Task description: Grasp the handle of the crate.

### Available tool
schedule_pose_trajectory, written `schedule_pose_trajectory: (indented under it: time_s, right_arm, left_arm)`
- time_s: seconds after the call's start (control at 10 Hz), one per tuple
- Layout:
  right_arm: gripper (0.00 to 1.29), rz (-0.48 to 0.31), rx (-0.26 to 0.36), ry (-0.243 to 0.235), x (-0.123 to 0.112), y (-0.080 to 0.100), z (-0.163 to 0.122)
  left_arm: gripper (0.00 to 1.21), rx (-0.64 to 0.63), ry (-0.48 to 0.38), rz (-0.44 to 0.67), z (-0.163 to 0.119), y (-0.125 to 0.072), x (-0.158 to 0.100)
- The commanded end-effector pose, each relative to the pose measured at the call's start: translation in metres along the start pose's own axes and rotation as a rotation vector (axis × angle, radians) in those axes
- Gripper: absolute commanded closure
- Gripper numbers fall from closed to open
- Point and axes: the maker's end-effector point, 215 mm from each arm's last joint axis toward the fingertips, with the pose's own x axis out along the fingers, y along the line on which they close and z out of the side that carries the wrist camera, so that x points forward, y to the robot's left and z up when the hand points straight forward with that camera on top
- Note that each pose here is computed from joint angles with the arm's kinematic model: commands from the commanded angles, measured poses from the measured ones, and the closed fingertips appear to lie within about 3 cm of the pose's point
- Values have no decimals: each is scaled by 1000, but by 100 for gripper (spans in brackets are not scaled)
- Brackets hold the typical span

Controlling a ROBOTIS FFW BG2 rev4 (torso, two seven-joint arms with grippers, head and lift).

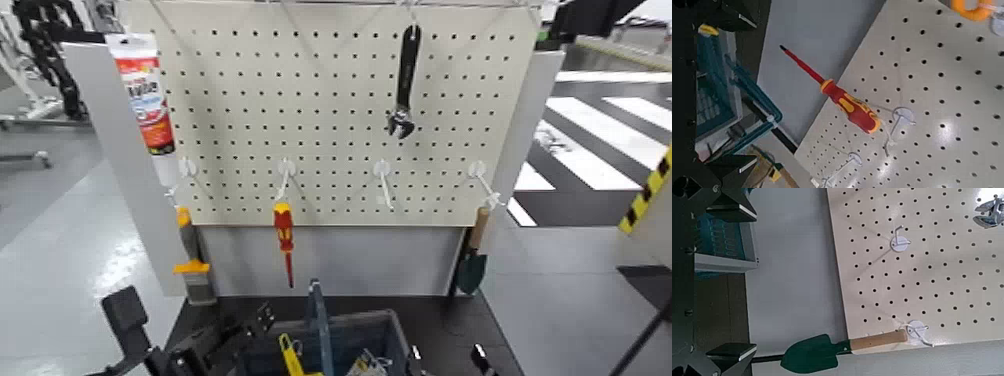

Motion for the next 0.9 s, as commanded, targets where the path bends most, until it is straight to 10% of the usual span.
schedule_pose_trajectory:
  time_s: [0.1,0.9]
  right_arm:
    - [14,1,0,0,0,0,0]
    - [14,0,7,2,0,2,-1]
  left_arm:
    - [11,-176,86,-81,-21,-15,1]
    - [11,-466,247,-328,-37,-64,14]
